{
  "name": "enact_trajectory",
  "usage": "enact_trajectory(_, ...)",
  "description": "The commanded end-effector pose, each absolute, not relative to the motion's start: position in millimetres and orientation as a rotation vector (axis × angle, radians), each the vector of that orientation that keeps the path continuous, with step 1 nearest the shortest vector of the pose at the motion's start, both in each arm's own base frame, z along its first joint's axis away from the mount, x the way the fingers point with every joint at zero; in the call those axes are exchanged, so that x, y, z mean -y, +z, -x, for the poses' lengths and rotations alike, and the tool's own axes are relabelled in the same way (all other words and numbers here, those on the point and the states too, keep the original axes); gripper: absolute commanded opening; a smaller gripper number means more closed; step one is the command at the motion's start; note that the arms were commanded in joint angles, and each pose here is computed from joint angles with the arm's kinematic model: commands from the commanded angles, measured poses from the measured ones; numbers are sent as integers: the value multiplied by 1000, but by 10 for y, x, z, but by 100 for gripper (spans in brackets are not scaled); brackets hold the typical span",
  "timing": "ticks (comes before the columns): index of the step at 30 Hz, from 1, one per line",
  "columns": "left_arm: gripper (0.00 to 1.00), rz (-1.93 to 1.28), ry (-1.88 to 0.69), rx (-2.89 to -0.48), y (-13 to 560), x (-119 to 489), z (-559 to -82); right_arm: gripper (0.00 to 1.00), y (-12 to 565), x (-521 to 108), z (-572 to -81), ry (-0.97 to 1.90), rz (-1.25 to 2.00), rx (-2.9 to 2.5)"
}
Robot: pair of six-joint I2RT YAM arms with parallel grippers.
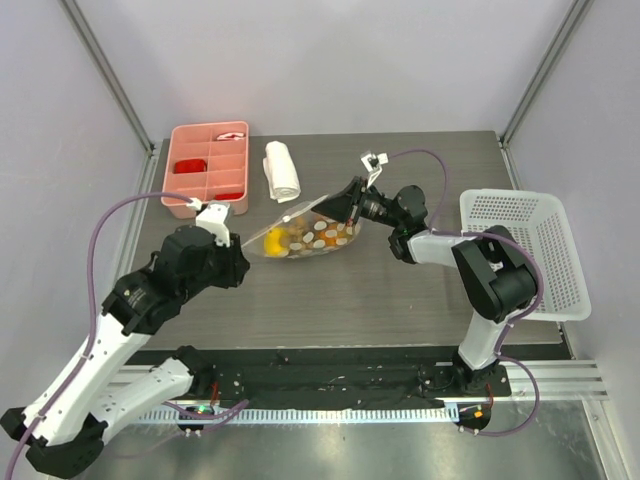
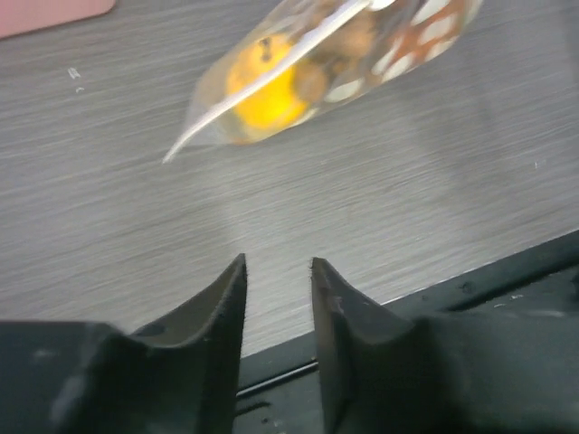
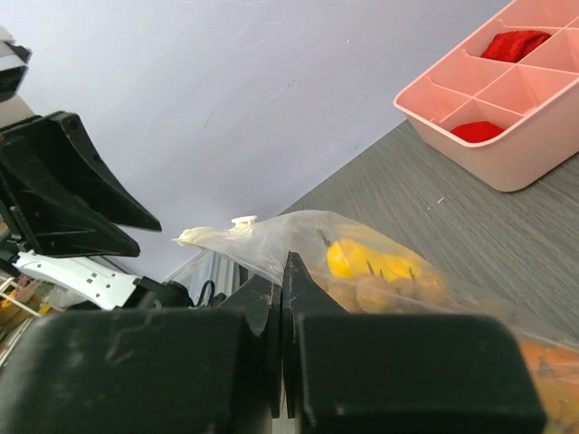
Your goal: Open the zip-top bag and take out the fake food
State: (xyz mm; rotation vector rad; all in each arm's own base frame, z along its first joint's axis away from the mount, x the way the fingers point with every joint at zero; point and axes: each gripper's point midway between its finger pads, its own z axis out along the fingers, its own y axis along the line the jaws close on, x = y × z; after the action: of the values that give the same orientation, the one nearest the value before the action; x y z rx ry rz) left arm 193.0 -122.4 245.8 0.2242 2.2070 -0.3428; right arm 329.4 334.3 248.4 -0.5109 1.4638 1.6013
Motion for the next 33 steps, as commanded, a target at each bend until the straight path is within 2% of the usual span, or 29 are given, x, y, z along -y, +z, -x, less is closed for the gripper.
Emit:
enact_trajectory(1, 48, -315, -532, -1995, 2967, 1531, -2027, 1, 2891, -3360, -3199, 1610, 600, -1320)
enact_trajectory(4, 59, -417, -523, -1978, 3041, 1734, -2221, 1, 2860, -3353, -3201, 1593, 599, -1353)
enact_trajectory(5, 70, -437, -507, -1983, 3080, 1787, -2307, 1, 2838, -3348, -3190, 1596, 594, -1366)
enact_trajectory(8, 70, -553, -387, -2063, 2821, 1909, -2590, 1, 2803, -3346, -3179, 1598, 582, -1396)
enact_trajectory(12, 67, -689, -308, -2043, 2746, 2030, -2825, 1, 2789, -3340, -3123, 1605, 589, -1406)
enact_trajectory(15, 61, -820, -259, -2054, 2585, 2040, -2846, 1, 2783, -3341, -3095, 1613, 603, -1416)
enact_trajectory(21, 62, -814, -91, -1994, 2540, 1834, -3011, 1, 2760, -3341, -3066, 1596, 642, -1435)
enact_trajectory(25, 62, -796, -89, -1956, 2664, 1827, -3055, 1, 2754, -3335, -3023, 1596, 659, -1440)
enact_trajectory(28, 57, -849, -136, -1952, 2645, 1872, -3045, 1, 2754, -3354, -2987, 1603, 675, -1439)
enact_trajectory(30, 48, -870, -188, -1931, 2679, 1934, -3047, 1, 2747, -3372, -2978, 1605, 682, -1440)
enact_trajectory(33, 40, -885, -242, -1889, 2700, 2020, -3047, 1, 2757, -3389, -2968, 1607, 688, -1440)
